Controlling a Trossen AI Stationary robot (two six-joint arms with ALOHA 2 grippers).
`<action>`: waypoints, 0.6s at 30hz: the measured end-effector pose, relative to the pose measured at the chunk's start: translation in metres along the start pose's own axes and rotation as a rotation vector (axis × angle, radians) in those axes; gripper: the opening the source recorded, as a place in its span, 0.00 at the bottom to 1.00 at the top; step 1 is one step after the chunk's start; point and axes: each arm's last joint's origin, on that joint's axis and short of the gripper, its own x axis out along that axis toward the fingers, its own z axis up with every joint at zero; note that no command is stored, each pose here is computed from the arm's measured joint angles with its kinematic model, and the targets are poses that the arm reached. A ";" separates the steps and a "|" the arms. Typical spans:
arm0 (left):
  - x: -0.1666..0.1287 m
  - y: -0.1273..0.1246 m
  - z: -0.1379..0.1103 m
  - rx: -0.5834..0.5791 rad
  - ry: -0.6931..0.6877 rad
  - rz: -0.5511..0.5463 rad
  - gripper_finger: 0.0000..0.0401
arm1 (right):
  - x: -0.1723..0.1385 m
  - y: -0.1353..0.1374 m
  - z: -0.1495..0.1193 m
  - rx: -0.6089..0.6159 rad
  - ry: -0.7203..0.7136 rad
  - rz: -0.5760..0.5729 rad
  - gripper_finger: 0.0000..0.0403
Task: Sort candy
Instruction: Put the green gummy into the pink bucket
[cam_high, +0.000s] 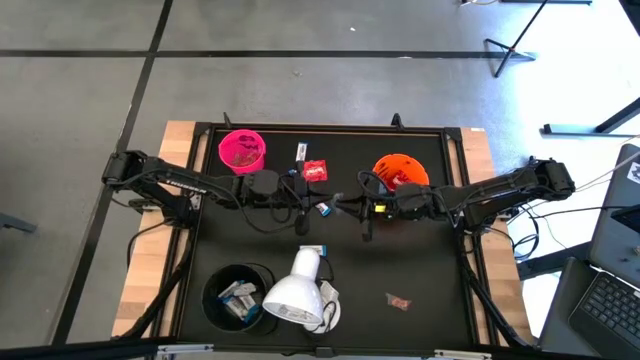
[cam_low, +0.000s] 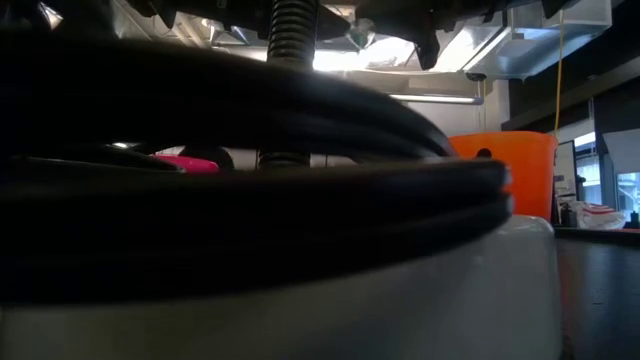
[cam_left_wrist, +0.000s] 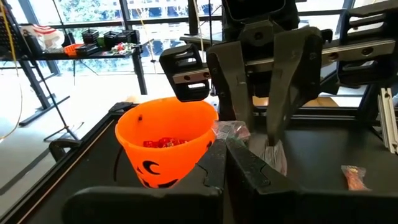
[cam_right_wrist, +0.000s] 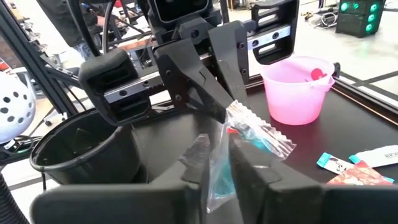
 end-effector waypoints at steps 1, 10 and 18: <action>0.000 0.000 0.000 0.001 0.002 0.000 0.00 | 0.000 0.000 0.000 0.000 0.000 0.000 0.16; 0.000 0.000 -0.005 0.013 0.052 0.013 0.00 | -0.001 0.001 0.000 0.004 0.019 0.050 0.28; -0.001 0.000 -0.006 0.015 0.063 0.019 0.00 | -0.012 -0.001 0.000 0.024 0.095 0.043 0.29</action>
